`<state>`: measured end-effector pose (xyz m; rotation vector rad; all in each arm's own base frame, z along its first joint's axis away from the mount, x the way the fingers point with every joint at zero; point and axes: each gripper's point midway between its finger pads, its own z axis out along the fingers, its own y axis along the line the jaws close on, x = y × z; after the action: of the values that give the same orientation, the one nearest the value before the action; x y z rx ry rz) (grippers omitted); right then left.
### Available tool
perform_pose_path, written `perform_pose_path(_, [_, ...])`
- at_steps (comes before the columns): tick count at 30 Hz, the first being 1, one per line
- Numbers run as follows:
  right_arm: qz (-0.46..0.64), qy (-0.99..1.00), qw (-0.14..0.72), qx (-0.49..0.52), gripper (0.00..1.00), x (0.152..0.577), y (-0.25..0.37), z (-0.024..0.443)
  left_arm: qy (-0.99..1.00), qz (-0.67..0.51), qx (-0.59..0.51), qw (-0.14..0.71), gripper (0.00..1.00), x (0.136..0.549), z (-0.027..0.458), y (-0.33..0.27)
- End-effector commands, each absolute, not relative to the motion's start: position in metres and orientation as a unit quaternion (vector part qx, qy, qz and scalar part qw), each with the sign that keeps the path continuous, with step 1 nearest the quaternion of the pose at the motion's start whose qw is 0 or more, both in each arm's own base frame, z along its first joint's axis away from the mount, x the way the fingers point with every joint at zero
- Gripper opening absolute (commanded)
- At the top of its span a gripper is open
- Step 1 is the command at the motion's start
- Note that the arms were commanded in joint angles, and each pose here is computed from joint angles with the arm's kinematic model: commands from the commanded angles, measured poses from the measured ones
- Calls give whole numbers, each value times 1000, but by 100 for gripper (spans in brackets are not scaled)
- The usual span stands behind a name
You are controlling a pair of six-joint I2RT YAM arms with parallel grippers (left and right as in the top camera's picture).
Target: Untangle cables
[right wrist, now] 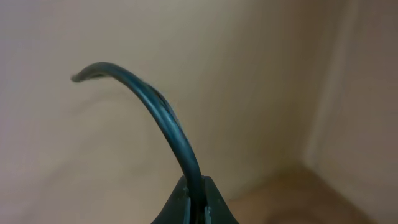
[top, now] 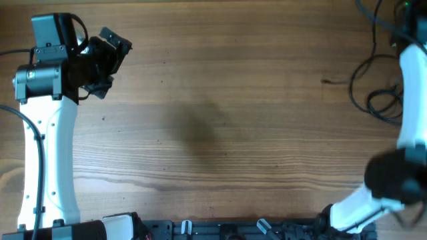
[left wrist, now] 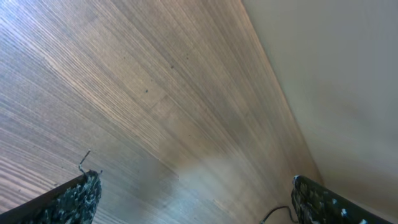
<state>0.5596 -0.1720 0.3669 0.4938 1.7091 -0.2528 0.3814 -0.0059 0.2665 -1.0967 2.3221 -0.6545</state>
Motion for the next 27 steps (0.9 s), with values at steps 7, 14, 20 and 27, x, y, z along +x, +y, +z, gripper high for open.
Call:
perform_pose_path(7, [-173, 809, 459, 323, 4, 562, -260, 180, 848, -235, -407, 247, 100, 383, 267, -2])
perform_pose_path(14, [-164, 678, 636, 330, 4, 550, -274, 371, 848, -235, -407, 247, 100, 383, 267, -2])
perform_pose_path(20, [-155, 619, 695, 330, 4, 544, -274, 420, 848, -235, -407, 247, 100, 383, 267, -2])
perform_pose_path(27, [-143, 820, 439, 337, 15, 558, -268, 196, 848, -235, -407, 247, 100, 383, 267, -2])
